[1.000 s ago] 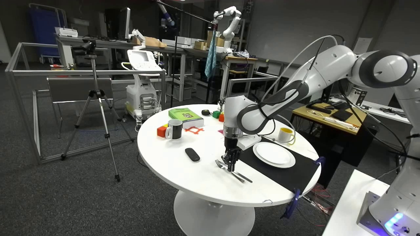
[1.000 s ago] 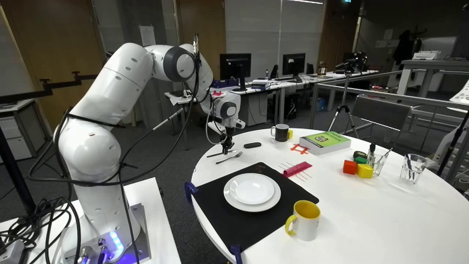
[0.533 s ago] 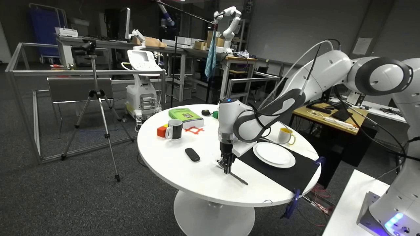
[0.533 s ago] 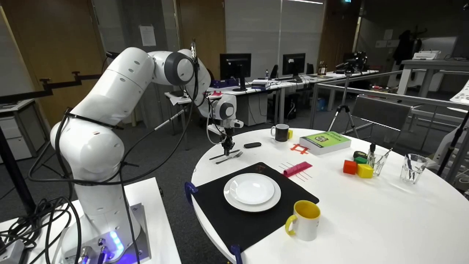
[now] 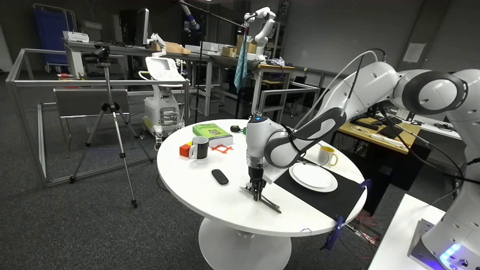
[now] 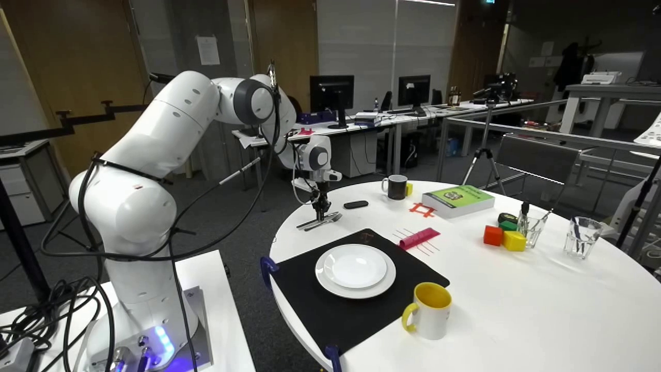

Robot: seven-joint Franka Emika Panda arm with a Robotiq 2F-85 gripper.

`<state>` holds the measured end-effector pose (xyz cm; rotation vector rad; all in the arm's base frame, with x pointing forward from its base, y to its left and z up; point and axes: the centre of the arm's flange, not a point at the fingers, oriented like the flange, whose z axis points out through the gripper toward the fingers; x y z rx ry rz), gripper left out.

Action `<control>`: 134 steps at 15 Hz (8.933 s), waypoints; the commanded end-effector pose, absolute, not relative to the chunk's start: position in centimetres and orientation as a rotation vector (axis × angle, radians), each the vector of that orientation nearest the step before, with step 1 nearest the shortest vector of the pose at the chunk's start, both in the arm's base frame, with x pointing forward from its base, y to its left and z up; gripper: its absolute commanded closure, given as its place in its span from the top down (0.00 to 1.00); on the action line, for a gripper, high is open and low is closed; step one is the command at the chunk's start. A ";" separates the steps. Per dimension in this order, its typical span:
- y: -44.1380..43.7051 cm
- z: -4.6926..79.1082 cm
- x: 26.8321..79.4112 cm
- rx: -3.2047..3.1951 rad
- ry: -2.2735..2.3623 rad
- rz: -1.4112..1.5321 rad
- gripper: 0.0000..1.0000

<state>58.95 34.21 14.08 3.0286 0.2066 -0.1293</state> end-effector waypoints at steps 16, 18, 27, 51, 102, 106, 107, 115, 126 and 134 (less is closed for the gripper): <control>31.0 20.1 58.7 3.042 0.089 0.038 1.00; 29.8 21.3 58.2 3.049 0.066 0.061 1.00; 22.8 23.7 54.2 3.051 -0.160 -0.006 1.00; -1.5 19.6 40.5 3.096 -0.351 0.417 1.00; -14.2 18.7 43.2 3.330 -0.312 0.831 1.00; -13.5 17.7 43.6 3.358 -0.298 0.719 1.00; -13.4 17.4 43.8 3.360 -0.300 0.694 1.00; -14.1 17.5 44.5 3.347 -0.338 0.606 1.00; -15.6 17.6 45.0 3.387 -0.301 0.646 1.00; -14.5 17.1 46.4 3.425 -0.237 0.594 1.00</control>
